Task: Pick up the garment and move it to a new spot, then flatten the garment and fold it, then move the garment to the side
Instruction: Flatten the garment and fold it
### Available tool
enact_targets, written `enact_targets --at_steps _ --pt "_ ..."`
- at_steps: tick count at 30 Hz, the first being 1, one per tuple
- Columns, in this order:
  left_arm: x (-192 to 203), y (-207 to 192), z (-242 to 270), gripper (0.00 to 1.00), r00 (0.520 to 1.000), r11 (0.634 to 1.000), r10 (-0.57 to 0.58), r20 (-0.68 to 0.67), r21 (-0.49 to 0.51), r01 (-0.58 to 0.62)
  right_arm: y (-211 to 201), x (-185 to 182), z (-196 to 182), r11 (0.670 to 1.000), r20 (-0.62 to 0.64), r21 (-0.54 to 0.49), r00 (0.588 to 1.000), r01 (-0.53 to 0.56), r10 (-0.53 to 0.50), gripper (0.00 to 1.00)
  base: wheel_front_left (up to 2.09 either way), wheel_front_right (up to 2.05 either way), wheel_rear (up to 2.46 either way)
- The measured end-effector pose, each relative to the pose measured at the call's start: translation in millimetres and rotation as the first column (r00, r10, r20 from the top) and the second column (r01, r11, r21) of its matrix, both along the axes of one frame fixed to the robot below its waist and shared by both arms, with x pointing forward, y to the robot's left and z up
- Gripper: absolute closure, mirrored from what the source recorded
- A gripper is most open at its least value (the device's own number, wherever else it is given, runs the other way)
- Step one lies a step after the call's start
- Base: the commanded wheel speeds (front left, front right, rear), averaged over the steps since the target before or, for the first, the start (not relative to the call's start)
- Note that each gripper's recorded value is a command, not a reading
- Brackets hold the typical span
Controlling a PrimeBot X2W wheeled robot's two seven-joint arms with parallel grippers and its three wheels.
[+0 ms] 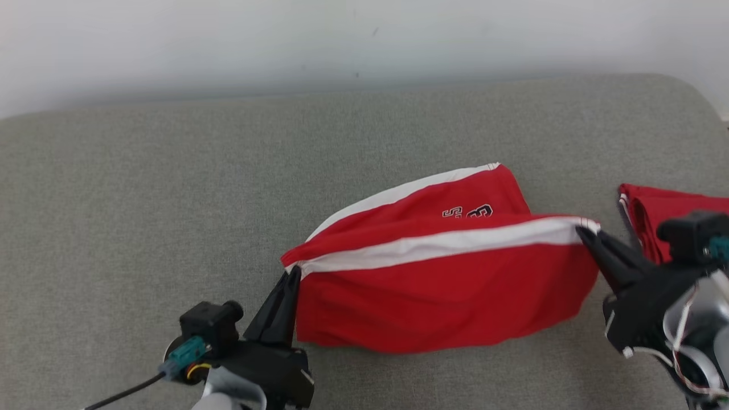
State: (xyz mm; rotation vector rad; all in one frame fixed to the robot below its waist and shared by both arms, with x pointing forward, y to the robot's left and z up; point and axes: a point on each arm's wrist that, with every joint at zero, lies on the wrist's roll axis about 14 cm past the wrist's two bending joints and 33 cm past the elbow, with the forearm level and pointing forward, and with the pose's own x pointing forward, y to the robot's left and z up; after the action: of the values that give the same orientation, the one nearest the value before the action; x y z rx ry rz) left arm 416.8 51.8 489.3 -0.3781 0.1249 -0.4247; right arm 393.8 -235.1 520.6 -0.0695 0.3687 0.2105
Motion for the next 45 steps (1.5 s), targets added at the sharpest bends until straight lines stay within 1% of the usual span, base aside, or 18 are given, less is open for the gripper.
enact_targets --at_steps 5,12,17,21,22,23,24,25,29,34,39,41,42,45 --pt "20.2 -9.7 -4.1 1.00 1.000 1.000 -0.005 0.004 0.011 0.005 0.6 42.9 0.0 0.998 0.032 -0.061 0.999 -0.023 0.025 1.00 0.00 0.00 0.00" --pt "41.3 -7.3 -16.6 1.00 0.999 0.999 0.038 -0.017 0.025 -0.038 2.5 93.2 -8.9 0.993 0.062 -0.114 0.997 -0.034 0.041 1.00 0.00 0.00 0.00" --pt "52.0 2.4 -25.2 1.00 0.996 0.996 0.082 -0.028 0.043 -0.081 7.2 121.1 -16.5 0.990 0.081 -0.135 0.995 -0.042 0.054 1.00 0.00 0.00 0.00" --pt "59.3 5.6 -29.8 1.00 0.995 0.994 0.096 -0.035 0.048 -0.094 12.1 136.0 -28.6 0.990 0.075 -0.132 0.996 -0.047 0.057 1.00 0.00 0.00 0.00" --pt "60.5 6.4 -31.3 0.95 0.994 0.994 0.099 -0.039 0.051 -0.097 14.0 138.6 -32.2 0.991 0.071 -0.128 0.996 -0.049 0.059 1.00 0.00 0.00 0.00" --pt "61.7 7.1 -32.7 0.55 0.994 0.994 0.102 -0.042 0.055 -0.099 15.1 141.2 -35.6 0.991 0.067 -0.124 0.996 -0.049 0.057 1.00 0.00 0.00 0.00" --pt "63.0 8.2 -33.9 0.00 0.994 0.993 0.106 -0.042 0.059 -0.103 16.8 143.6 -38.4 0.991 0.065 -0.121 0.996 -0.051 0.059 0.78 0.00 0.00 0.00" --pt "64.3 9.1 -34.5 0.00 0.993 0.992 0.109 -0.042 0.062 -0.107 18.9 145.6 -40.9 0.992 0.063 -0.115 0.996 -0.053 0.061 0.00 0.00 0.00 0.00" --pt "67.7 12.5 -33.9 0.00 0.992 0.990 0.122 -0.032 0.079 -0.120 27.3 149.4 -45.2 0.993 0.056 -0.098 0.996 -0.067 0.073 0.00 0.00 0.00 0.00" --pt "67.1 24.3 -26.8 0.00 0.988 0.980 0.154 0.005 0.125 -0.153 23.3 141.8 -44.7 0.995 0.016 -0.085 0.998 -0.061 0.062 0.00 0.00 0.00 0.00" --pt "54.7 42.1 -21.2 0.00 0.981 0.964 0.191 0.043 0.179 -0.196 -0.3 125.8 -43.0 0.996 -0.045 -0.086 0.999 -0.008 0.004 0.00 0.00 0.00 0.00" --pt "50.8 49.5 -9.1 0.00 0.974 0.955 0.207 0.093 0.196 -0.222 -11.6 118.1 -44.0 0.997 -0.073 -0.075 0.997 0.029 -0.035 0.00 0.00 0.00 0.00" --pt "45.3 56.0 3.7 0.00 0.965 0.950 0.223 0.137 0.192 -0.247 -20.4 110.2 -46.8 0.996 -0.107 -0.066 0.992 0.062 -0.069 0.00 0.00 0.00 0.00" --pt "35.9 59.9 10.3 0.00 0.959 0.945 0.227 0.170 0.201 -0.259 -25.9 104.2 -49.8 0.995 -0.132 -0.048 0.986 0.091 -0.097 0.00 0.00 0.00 0.00"
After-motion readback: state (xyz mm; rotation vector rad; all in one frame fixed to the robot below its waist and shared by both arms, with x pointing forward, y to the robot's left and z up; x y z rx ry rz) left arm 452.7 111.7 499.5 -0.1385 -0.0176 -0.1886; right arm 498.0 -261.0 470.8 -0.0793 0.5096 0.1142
